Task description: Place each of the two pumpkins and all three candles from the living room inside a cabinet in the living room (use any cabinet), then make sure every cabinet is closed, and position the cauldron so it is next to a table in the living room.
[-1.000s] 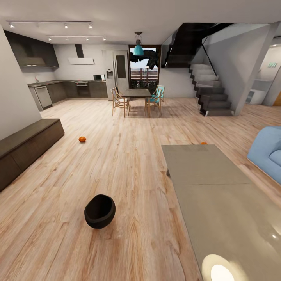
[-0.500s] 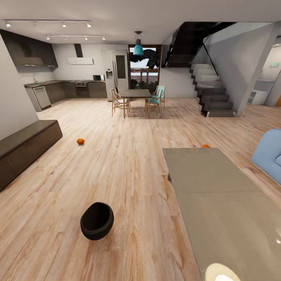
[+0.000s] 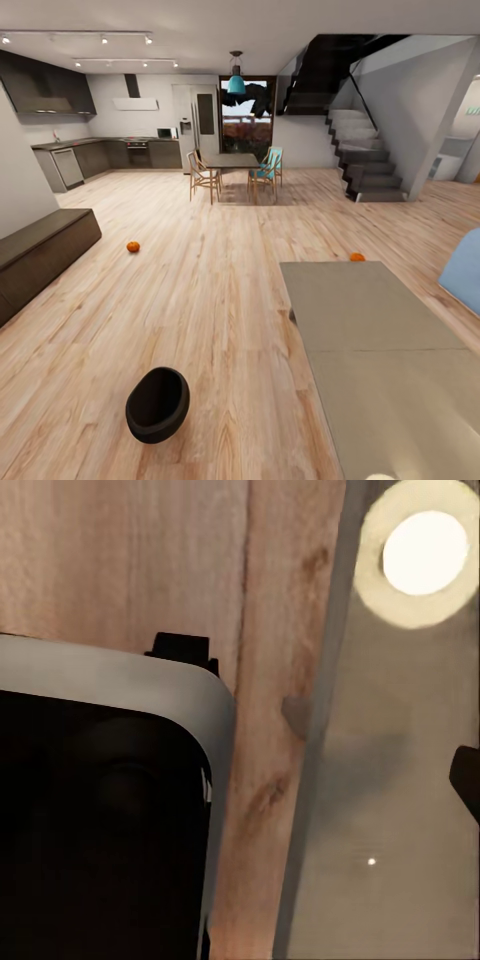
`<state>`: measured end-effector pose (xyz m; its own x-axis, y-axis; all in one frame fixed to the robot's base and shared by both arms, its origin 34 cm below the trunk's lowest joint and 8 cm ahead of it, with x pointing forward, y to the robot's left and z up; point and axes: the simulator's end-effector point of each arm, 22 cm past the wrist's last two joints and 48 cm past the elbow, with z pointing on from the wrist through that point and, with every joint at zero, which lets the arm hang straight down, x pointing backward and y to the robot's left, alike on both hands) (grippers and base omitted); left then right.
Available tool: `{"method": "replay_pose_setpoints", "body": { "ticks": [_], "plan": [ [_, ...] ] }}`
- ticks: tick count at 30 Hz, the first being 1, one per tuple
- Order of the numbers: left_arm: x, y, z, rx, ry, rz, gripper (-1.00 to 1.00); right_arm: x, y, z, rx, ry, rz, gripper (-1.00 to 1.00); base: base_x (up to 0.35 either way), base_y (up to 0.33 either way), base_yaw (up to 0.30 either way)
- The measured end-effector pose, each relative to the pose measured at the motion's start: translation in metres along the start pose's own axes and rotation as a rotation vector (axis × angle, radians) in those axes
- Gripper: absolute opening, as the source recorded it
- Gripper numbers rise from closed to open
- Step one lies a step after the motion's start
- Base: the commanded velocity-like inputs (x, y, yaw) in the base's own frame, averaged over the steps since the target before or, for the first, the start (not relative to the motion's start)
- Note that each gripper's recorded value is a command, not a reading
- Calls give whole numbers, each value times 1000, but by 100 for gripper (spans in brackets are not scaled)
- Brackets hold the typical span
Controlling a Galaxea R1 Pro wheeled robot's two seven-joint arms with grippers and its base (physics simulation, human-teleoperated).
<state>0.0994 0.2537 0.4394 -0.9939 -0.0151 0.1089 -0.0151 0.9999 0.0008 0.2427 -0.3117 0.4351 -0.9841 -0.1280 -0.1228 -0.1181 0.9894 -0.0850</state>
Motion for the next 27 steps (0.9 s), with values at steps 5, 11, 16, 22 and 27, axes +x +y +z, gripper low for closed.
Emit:
{"method": "replay_pose_setpoints", "body": {
  "ticks": [5,11,16,22,27],
  "plan": [
    [0,0,0,0,0,0,100,1,-1,0,1,2,1,100,332,0,0],
    [-2,0,0,0,-4,-4,100,1,-1,0,-1,1,-6,100,220,0,0],
    [-1,-1,0,1,-4,-4,100,0,-3,0,5,-1,-14,100,0,0,0],
    [-1,0,0,0,-4,-5,100,0,-3,0,6,-1,-5,100,161,0,0],
    [-1,0,0,0,-3,-5,100,0,-3,0,5,-2,-7,100,317,0,0]
  ]
}}
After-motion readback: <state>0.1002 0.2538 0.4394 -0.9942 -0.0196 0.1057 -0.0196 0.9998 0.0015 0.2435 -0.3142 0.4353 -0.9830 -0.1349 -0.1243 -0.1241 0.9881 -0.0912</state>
